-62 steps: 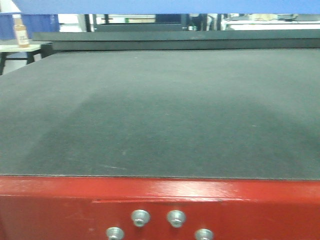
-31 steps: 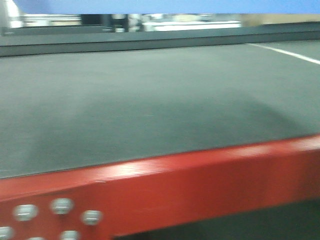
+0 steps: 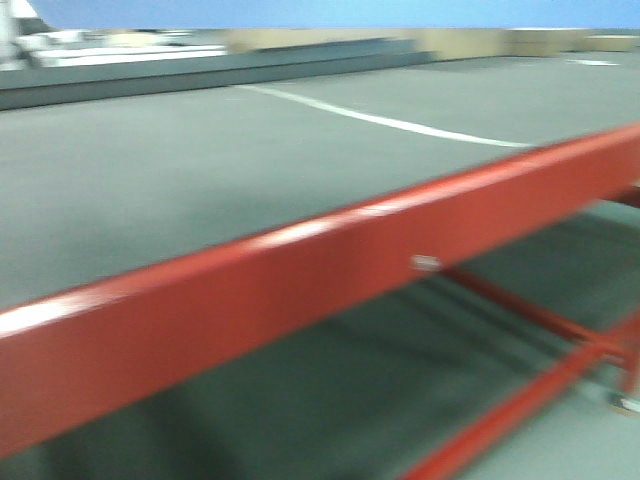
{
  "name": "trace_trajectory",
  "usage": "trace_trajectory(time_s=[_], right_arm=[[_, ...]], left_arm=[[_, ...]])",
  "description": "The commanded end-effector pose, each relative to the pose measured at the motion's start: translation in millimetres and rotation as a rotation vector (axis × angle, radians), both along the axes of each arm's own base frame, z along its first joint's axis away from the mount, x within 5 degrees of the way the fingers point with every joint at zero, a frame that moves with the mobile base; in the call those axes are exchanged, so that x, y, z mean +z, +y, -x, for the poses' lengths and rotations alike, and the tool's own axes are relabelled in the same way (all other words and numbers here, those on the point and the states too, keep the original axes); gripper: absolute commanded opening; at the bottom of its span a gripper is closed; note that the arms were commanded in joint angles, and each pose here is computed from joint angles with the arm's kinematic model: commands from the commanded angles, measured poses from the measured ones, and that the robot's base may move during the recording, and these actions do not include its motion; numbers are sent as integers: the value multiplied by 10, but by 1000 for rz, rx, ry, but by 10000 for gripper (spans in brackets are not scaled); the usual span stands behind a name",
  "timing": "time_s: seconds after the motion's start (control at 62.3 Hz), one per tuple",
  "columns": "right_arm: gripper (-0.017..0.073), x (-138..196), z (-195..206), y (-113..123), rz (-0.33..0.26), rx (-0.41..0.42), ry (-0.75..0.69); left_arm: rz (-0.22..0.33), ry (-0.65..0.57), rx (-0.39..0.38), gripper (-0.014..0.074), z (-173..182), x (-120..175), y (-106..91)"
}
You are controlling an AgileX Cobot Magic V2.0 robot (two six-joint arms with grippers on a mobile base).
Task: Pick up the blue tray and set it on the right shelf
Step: 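Carry the tray in both grippers while turning toward the shelving rack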
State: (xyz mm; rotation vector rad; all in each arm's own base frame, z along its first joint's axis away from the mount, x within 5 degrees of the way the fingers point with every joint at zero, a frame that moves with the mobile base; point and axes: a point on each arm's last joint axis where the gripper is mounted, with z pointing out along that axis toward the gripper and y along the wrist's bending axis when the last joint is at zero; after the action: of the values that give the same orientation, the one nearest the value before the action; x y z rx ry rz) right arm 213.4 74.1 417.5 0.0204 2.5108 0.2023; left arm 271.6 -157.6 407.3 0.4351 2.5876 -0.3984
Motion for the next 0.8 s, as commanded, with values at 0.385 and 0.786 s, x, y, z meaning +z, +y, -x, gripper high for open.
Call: trace_trajectory(time_s=[0.385, 0.786], right_arm=[[56, 184, 41, -60, 19, 12, -120], [56, 184, 41, -60, 19, 12, -120]], left_arm=[[-45, 4, -39, -48, 182, 165, 81], [-45, 4, -39, -48, 182, 165, 81]])
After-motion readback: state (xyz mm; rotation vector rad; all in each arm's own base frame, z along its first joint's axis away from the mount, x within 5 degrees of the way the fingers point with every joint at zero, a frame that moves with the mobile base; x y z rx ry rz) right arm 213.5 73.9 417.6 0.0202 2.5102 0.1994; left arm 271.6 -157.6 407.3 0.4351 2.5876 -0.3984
